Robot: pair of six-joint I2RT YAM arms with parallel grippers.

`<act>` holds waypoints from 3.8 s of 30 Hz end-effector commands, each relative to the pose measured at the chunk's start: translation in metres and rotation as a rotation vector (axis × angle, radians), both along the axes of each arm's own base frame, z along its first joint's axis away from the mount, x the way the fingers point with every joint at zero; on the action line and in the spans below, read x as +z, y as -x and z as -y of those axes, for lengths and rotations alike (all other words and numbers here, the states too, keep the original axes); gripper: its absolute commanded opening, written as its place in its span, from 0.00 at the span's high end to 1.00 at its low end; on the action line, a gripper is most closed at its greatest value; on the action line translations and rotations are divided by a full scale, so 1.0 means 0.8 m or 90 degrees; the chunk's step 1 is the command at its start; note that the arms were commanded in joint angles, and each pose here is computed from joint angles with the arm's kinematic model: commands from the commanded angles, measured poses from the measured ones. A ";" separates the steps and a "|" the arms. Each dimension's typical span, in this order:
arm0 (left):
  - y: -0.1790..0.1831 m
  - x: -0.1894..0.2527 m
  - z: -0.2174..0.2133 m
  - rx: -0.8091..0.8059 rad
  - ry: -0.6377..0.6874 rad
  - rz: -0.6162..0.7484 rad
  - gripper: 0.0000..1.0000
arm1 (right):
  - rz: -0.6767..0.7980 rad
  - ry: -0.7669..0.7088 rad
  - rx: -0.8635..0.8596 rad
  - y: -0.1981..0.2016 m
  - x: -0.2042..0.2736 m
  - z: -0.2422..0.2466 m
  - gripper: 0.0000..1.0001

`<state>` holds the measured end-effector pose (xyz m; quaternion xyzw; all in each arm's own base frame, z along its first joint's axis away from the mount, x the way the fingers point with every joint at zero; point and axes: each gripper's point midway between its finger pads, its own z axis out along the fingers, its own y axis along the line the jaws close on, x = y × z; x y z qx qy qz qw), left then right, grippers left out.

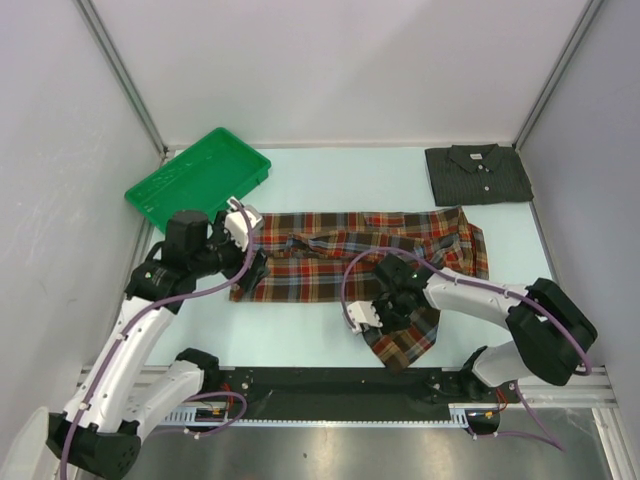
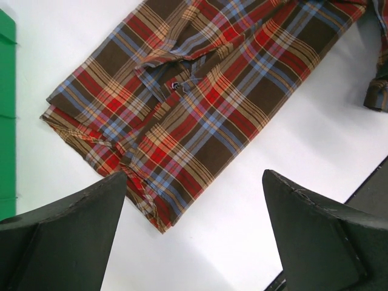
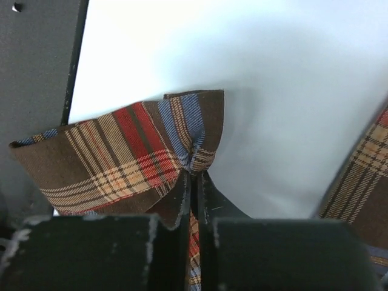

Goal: Fold and stack the long sleeve shirts
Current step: Fold the shirt

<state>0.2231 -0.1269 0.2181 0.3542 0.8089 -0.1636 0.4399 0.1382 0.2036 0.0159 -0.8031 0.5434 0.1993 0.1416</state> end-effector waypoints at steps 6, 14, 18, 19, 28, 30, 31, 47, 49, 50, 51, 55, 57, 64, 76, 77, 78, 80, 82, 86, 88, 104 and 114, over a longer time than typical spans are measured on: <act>-0.054 0.063 0.006 -0.027 -0.013 0.136 0.01 | 0.068 -0.194 -0.183 -0.147 0.163 -0.038 1.00; -0.130 0.103 0.003 0.017 -0.010 0.192 0.01 | 0.162 -0.420 -0.441 -0.336 0.310 -0.012 1.00; -0.163 0.104 -0.003 0.067 -0.001 0.203 0.00 | 0.258 -0.495 -0.482 -0.414 0.345 -0.006 1.00; -0.168 0.103 -0.004 0.083 0.007 0.193 0.01 | 0.284 -0.500 -0.507 -0.432 0.350 0.001 1.00; -0.191 0.083 -0.015 0.117 0.004 0.121 0.01 | 0.441 -0.600 -0.595 -0.549 0.404 0.052 1.00; -0.194 0.080 -0.016 0.122 0.003 0.121 0.01 | 0.444 -0.605 -0.601 -0.555 0.406 0.051 1.00; -0.197 0.077 -0.018 0.125 0.002 0.117 0.01 | 0.436 -0.609 -0.602 -0.555 0.410 0.047 1.00; -0.208 0.027 -0.027 0.164 0.076 -0.038 0.01 | 0.395 -0.427 -0.545 -0.361 0.291 -0.076 1.00; -0.208 0.021 -0.031 0.177 0.081 -0.051 0.01 | 0.387 -0.398 -0.543 -0.344 0.269 -0.084 1.00; -0.206 0.016 -0.034 0.184 0.083 -0.064 0.00 | 0.377 -0.396 -0.527 -0.331 0.263 -0.102 1.00; -0.204 0.014 -0.035 0.185 0.087 -0.068 0.01 | 0.373 -0.389 -0.532 -0.328 0.254 -0.106 1.00; -0.198 0.000 -0.052 0.204 0.082 -0.094 0.01 | 0.323 -0.373 -0.539 -0.315 0.224 -0.148 1.00; -0.193 -0.012 -0.065 0.219 0.085 -0.113 0.01 | 0.331 -0.364 -0.556 -0.316 0.215 -0.160 1.00; -0.179 -0.013 -0.093 0.246 0.138 -0.134 0.01 | 0.374 -0.432 -0.662 -0.338 0.243 -0.192 1.00; -0.155 -0.037 -0.086 0.213 0.154 -0.156 0.01 | 0.222 -0.379 -0.474 -0.240 0.190 -0.228 0.96; -0.155 -0.038 -0.086 0.208 0.153 -0.157 0.01 | 0.158 -0.373 -0.394 -0.212 0.179 -0.242 0.85; -0.153 -0.043 -0.086 0.202 0.146 -0.160 0.01 | 0.117 -0.323 -0.349 -0.192 0.157 -0.239 0.77; -0.151 -0.047 -0.085 0.197 0.144 -0.164 0.01 | 0.037 -0.306 -0.297 -0.172 0.150 -0.241 0.46; -0.145 -0.056 -0.082 0.190 0.149 -0.185 0.01 | -0.024 -0.285 -0.249 -0.156 0.160 -0.233 0.13; -0.130 -0.069 -0.058 0.155 0.194 -0.241 0.06 | -0.071 -0.259 -0.281 -0.171 0.183 -0.181 0.05; -0.118 -0.078 -0.041 0.135 0.217 -0.276 0.11 | -0.066 -0.251 -0.296 -0.177 0.190 -0.154 0.07; -0.084 -0.176 0.065 0.120 0.225 -0.461 0.41 | -0.165 -0.116 -0.690 -0.224 0.132 0.100 0.25; -0.098 -0.205 0.067 0.203 0.185 -0.465 0.34 | -0.192 -0.055 -0.829 -0.214 0.109 0.194 0.26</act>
